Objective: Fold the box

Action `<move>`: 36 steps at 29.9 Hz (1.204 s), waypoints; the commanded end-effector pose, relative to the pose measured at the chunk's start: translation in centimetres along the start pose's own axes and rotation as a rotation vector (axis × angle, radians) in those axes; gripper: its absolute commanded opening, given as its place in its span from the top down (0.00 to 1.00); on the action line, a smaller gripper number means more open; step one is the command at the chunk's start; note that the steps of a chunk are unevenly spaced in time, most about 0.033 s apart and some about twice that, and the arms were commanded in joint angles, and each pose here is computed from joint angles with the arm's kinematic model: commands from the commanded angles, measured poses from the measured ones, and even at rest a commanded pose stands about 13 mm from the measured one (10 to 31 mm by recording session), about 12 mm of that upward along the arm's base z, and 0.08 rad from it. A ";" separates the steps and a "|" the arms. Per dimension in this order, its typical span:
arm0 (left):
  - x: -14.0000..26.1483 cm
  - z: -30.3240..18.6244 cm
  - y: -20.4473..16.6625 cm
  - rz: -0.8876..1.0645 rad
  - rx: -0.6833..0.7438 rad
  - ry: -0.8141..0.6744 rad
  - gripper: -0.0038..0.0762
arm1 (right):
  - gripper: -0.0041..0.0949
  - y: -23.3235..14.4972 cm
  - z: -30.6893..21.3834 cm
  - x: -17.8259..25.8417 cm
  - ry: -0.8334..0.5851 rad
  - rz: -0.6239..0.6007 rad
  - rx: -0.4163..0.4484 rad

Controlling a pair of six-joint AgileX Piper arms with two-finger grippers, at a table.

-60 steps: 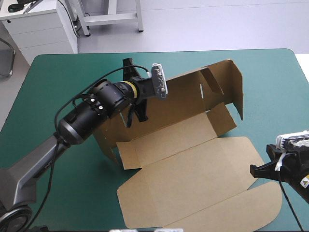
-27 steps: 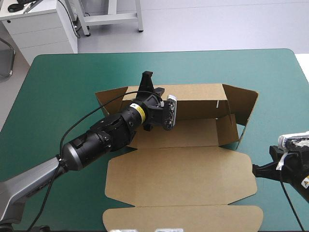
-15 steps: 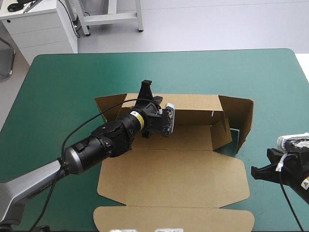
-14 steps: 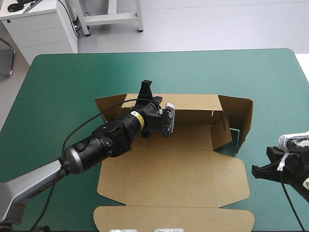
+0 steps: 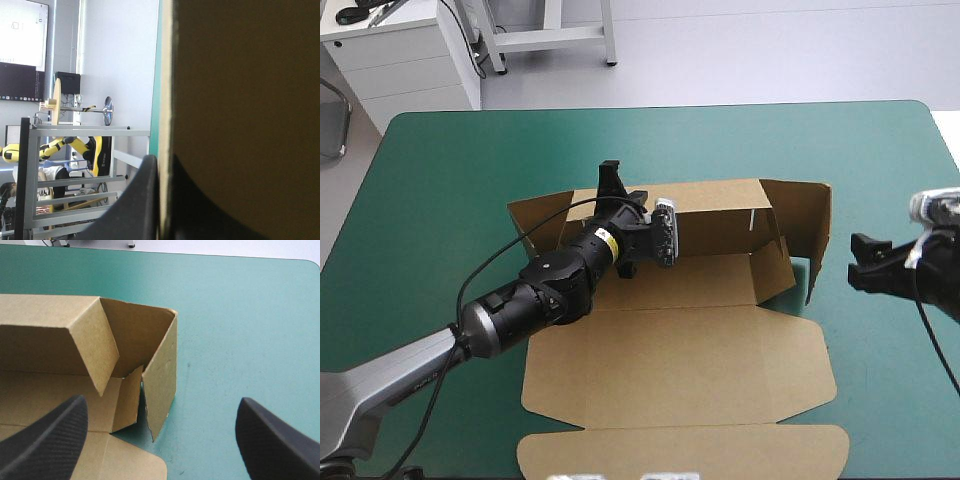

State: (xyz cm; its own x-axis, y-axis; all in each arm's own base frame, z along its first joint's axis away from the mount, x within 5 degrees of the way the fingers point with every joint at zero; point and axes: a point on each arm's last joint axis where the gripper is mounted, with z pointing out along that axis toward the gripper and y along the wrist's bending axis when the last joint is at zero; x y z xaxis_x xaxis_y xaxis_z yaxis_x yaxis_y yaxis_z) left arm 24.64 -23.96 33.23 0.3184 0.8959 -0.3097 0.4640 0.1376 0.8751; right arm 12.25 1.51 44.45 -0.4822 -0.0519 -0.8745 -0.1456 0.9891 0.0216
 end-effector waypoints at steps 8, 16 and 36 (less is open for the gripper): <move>-0.5 -1.2 0.7 0.053 -0.049 -0.075 0.96 | 0.20 -0.7 7.9 -7.3 0.062 0.026 -0.018; -0.4 -1.1 0.5 0.071 -0.059 -0.075 0.96 | 0.20 -1.5 15.4 -10.5 0.198 0.029 -0.026; 0.1 -1.1 0.9 0.037 -0.102 -0.024 0.96 | 0.20 -2.5 23.6 -7.1 0.532 0.082 -0.035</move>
State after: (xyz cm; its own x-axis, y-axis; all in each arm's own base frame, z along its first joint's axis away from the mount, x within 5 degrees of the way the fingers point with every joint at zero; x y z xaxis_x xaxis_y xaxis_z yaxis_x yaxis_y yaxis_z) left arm 24.54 -23.81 32.08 0.3555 0.8979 -0.2595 0.4176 0.0959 0.9036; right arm 38.30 3.28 36.89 -0.8855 -0.0604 -0.4607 -0.1193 0.9879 0.0996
